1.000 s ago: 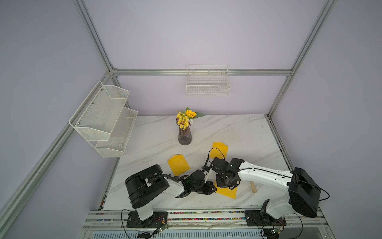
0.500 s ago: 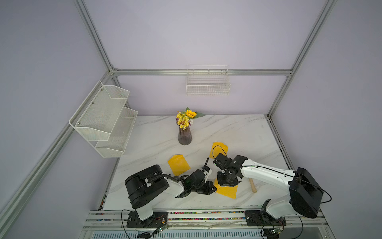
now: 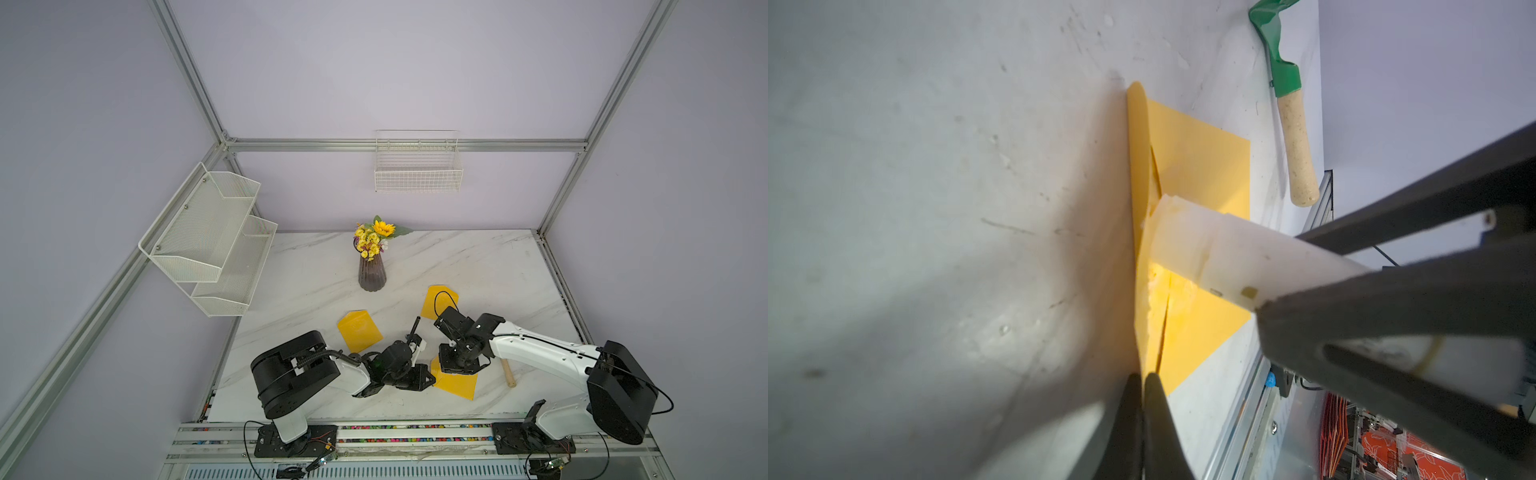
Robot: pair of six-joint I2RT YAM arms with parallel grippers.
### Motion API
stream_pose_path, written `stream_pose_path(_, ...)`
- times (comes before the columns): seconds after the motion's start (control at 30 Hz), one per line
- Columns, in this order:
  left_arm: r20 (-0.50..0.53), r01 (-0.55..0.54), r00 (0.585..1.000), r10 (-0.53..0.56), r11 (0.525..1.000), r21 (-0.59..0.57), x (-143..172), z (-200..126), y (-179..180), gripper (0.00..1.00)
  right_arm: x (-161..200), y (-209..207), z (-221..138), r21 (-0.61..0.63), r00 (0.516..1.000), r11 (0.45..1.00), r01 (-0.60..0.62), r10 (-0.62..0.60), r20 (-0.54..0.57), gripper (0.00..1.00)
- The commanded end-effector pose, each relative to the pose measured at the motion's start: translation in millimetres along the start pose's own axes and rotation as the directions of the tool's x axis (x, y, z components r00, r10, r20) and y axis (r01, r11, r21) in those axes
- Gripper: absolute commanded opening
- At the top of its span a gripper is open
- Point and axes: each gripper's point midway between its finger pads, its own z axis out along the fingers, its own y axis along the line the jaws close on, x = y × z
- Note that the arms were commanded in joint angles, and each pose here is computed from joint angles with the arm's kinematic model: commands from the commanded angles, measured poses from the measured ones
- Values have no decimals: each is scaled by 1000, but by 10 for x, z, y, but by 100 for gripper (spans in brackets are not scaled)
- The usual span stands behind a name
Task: Seal the envelope with a glue stick
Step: Apply the envelope at the center of the board.
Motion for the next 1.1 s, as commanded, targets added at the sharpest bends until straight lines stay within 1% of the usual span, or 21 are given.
stream_pose_path(0.0,-30,2,1000,-4,999,-52,85,-12,103,0,2,-148,57,64,1000,998,-26,25,7,0)
stream_pose_path(0.1,-20,9,1000,-10,998,-58,93,-32,133,0,-37,-539,-65,276,999,961,-15,1,51,0)
stream_pose_path(0.17,-22,7,1000,-8,999,-51,90,-29,113,0,-21,-622,-89,321,999,947,-3,-10,40,0)
stream_pose_path(0.23,-26,2,1000,-4,998,-58,86,-27,112,0,11,-550,-53,279,1000,960,6,-12,20,0)
stream_pose_path(0.27,-25,5,1000,-6,998,-59,89,-28,125,0,24,-476,-21,239,1000,971,6,-8,10,0)
stream_pose_path(0.37,-25,10,1000,-11,999,-52,89,-15,114,0,86,-139,65,56,999,998,9,-7,-43,0)
stream_pose_path(0.43,-28,2,1000,-4,998,-60,78,-19,110,0,98,98,54,-79,999,997,0,-4,-49,0)
stream_pose_path(0.47,-25,4,1000,-5,998,-62,85,-25,122,0,88,139,47,-107,999,994,-9,4,-46,0)
stream_pose_path(0.5,-20,9,1000,-11,998,-62,87,-29,135,0,76,133,42,-109,999,994,-18,13,-44,0)
stream_pose_path(0.53,-20,11,1000,-12,998,-58,89,-28,131,0,57,93,40,-91,999,995,-35,32,-38,0)
stream_pose_path(0.57,-22,10,1000,-11,998,-58,89,-27,129,0,40,0,29,-46,999,998,-39,38,-25,0)
stream_pose_path(0.63,-27,2,1000,-4,998,-65,85,-28,121,0,-2,-272,-18,96,999,994,-42,40,22,0)
stream_pose_path(0.7,-22,8,1000,-9,998,-62,93,-35,134,0,-22,-547,-88,245,998,969,-36,24,50,0)
stream_pose_path(0.77,-23,9,1000,-11,998,-57,93,-28,128,0,-10,-649,-110,304,999,952,-23,11,42,0)
stream_pose_path(0.8,-27,5,1000,-6,998,-60,88,-26,120,0,6,-619,-97,289,1000,957,-13,5,27,0)
stream_pose_path(0.83,-29,3,1000,-5,998,-65,86,-23,121,0,17,-537,-71,245,1000,970,-4,0,15,0)
stream_pose_path(0.9,-23,6,1000,-8,998,-61,83,-25,125,0,63,-229,-12,72,1000,997,-2,4,-19,0)
stream_pose_path(0.97,-26,9,1000,-11,998,-59,89,-17,128,0,101,57,-9,-86,999,996,-11,6,-50,0)
stream_pose_path(1.0,-30,5,1000,-7,998,-64,89,-17,124,0,109,138,-20,-129,998,992,-14,6,-59,0)
stream_pose_path(1.07,-25,2,1000,-3,998,-69,77,-30,122,0,105,146,-28,-141,998,990,-21,13,-57,0)
